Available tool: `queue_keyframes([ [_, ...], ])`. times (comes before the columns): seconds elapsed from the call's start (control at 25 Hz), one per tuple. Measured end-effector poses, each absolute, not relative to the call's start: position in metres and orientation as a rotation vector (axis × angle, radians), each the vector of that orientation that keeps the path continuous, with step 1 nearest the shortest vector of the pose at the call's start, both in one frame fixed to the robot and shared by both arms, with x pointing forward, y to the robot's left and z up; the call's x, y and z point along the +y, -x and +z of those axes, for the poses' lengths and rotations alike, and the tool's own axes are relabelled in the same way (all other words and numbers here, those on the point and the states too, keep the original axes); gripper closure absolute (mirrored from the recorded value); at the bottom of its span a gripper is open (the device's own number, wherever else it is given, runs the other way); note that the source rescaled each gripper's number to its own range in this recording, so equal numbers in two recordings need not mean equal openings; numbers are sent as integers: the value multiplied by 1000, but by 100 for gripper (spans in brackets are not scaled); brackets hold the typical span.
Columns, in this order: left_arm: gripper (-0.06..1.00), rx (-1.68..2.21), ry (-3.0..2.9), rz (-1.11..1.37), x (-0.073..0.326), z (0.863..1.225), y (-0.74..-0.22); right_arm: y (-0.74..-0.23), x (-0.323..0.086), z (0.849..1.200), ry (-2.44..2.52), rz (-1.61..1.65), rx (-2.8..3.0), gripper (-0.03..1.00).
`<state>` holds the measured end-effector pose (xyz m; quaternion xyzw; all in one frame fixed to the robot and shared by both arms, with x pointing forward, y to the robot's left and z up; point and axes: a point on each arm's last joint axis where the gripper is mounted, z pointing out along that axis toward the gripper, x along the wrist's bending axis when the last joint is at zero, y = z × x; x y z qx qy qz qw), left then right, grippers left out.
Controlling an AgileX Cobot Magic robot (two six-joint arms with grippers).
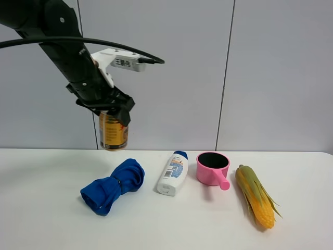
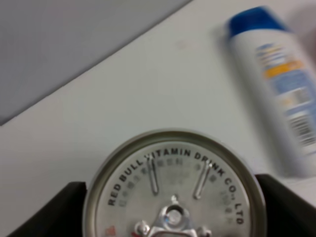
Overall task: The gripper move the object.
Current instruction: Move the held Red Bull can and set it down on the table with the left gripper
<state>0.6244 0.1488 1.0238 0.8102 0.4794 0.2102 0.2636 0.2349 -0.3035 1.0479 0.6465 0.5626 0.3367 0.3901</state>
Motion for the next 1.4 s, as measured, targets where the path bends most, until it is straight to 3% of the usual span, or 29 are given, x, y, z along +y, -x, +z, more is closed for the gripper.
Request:
queue_keyframes([
  [0.2,94,1428,-2135,618,196,1031,-635,-235,-304,1048,-1643,856,1430,-3],
  [0.48,94,1589,-2106,580,228,1022,-636,-235,-304,1048,-1643,856,1430,-3],
  [0.88,94,1632,-2018,546,232,960,-611,-235,-304,1048,-1643,856,1430,-3],
  [1.4,94,1645,-1906,580,235,939,-599,-235,-304,1048,-1643,856,1430,-3],
])
